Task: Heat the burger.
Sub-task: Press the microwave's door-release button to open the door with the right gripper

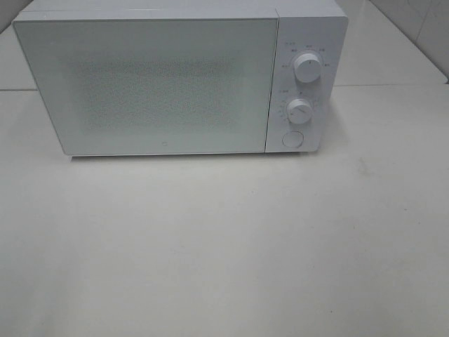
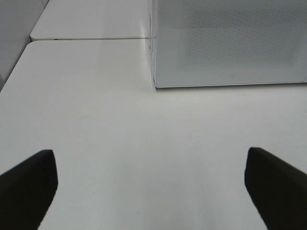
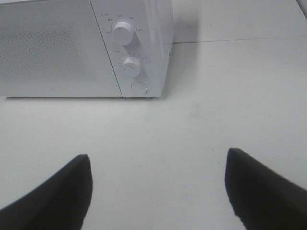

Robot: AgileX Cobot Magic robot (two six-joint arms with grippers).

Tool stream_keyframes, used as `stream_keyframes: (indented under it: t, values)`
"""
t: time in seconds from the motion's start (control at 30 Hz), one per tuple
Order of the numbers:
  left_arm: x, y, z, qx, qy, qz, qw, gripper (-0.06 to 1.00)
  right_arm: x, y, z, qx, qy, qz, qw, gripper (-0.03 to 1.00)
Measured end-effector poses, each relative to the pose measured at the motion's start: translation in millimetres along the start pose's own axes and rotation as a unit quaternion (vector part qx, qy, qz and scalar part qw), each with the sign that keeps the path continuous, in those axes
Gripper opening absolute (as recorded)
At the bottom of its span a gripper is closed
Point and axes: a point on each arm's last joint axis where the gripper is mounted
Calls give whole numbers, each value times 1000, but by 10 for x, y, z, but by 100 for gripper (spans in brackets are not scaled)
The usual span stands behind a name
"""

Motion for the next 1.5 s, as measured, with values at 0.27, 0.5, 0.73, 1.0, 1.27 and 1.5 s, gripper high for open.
stream_keyframes:
  t: [0.27,0.5,0.73,1.0,1.27,1.5]
  values:
    - [0,0,0,0,0,0,1000,98,38,360,-175,16,-1,2,1000,75]
    - [0,0,0,0,0,0,1000,98,61,773,-256,50,-2,6,999,75]
    - [0,0,0,0,0,0,1000,98,72,1163,-275,73,-3,9,997,75]
    - [0,0,0,0,0,0,1000,98,89,1531,-317,48,-5,3,999,75]
    - [0,0,0,0,0,0,1000,98,93,1891,-285,33,-5,-2,999,75]
    - [0,0,0,0,0,0,1000,98,96,2127,-250,13,-18,-8,1000,75]
Point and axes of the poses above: a point on each arm's last joint axis where the gripper is mounted, y pointing out along that axis toward the gripper, x along the wrist's bending axis when the last joint is at zero, z = x × y, and after that the axes turned 2 degrees about y, right-handed
